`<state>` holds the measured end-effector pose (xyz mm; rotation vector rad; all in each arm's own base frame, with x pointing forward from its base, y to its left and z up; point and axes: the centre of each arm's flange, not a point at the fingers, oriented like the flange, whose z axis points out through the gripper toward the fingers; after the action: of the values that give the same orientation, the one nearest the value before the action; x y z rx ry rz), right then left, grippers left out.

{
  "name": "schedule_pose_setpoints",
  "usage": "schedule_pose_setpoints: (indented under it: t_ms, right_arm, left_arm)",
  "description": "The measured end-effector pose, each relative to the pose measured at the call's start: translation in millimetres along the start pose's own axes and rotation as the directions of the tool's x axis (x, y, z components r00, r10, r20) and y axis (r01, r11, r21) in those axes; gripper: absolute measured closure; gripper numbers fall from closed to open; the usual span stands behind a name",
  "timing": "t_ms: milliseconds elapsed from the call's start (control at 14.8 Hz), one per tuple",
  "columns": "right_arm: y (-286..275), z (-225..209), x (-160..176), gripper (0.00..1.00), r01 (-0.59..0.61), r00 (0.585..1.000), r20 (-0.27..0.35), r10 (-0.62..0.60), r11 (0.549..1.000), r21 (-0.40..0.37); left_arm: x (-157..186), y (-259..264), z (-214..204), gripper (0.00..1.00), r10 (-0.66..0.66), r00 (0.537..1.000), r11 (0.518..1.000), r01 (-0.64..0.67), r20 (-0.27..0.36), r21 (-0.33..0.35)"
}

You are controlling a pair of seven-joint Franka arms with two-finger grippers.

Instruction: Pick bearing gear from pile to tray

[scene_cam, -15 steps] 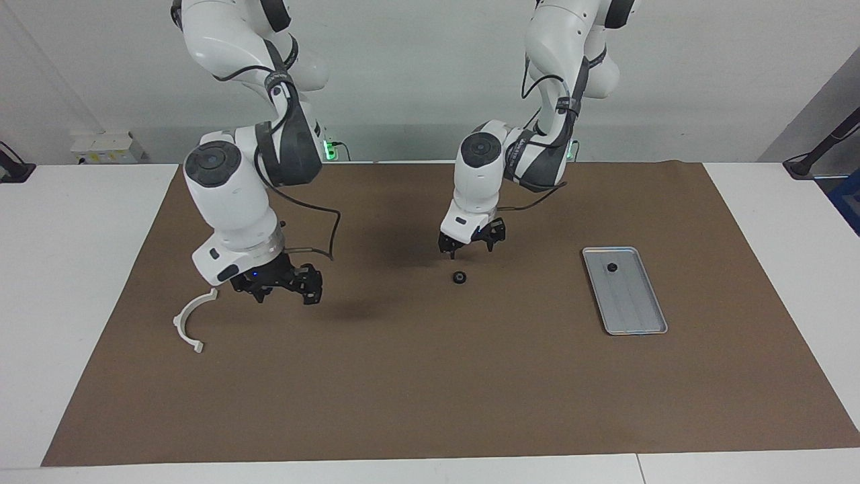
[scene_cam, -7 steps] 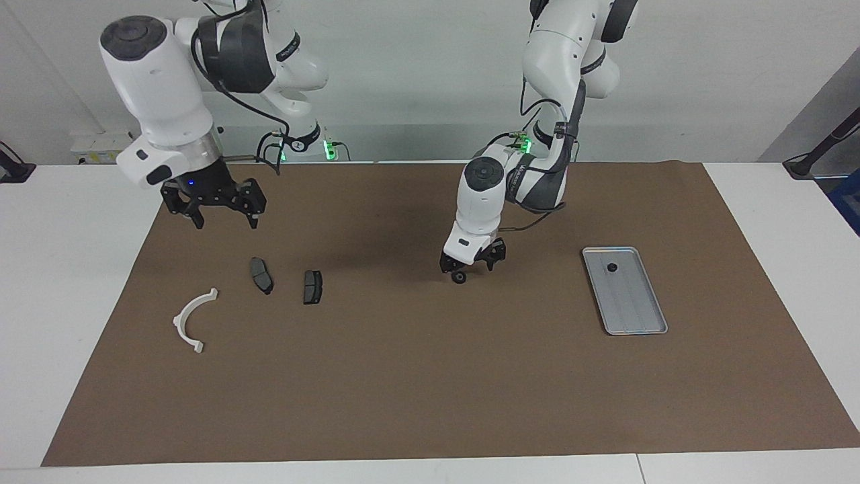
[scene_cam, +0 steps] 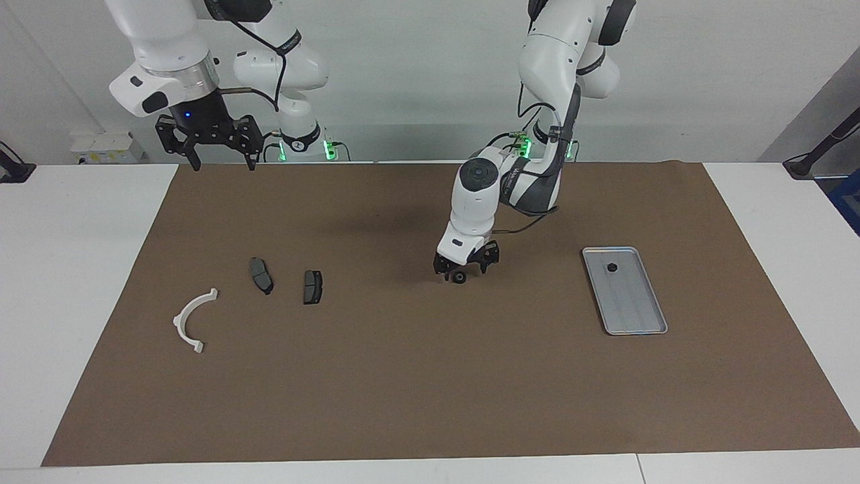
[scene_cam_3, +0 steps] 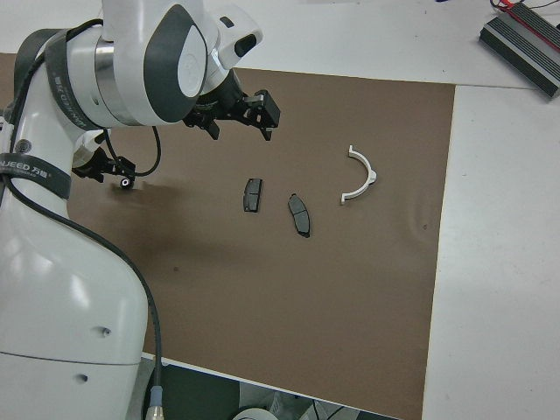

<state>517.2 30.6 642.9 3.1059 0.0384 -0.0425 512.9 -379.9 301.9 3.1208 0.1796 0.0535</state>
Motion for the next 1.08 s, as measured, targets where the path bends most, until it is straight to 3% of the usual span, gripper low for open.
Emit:
schedule_pose_setpoints:
  t_ms: [339, 406, 542, 813, 1084]
  right_arm:
    - [-2, 3, -1, 0.0, -0.012, 1.0, 0.017, 0.011, 1.0, 0.027]
    - [-2, 3, -1, 0.0, -0.014, 1.0, 0.017, 0.013, 1.0, 0.027]
    - [-2, 3, -1, 0.0, -0.015, 1.0, 0.017, 0.014, 1.0, 0.028]
    - [-3, 4, -1, 0.0, -0.013, 1.0, 0.018, 0.012, 1.0, 0.028]
    - [-4, 4, -1, 0.0, -0.012, 1.0, 0.018, 0.011, 1.0, 0.028]
  left_arm:
    - [-2, 4, 14, 0.0, 0.006, 1.0, 1.0, -0.006, -0.005, -0.011]
    - [-2, 5, 17, 0.09, 0.006, 1.0, 1.0, -0.006, -0.004, -0.01]
    - [-1, 4, 17, 0.12, 0.006, 1.0, 1.0, -0.006, -0.005, -0.011]
    - [1, 5, 8, 0.61, 0.003, 1.0, 1.0, -0.003, 0.002, -0.003]
    - [28, -20, -10, 0.64, -0.023, 0.999, 0.999, 0.021, 0.043, 0.05]
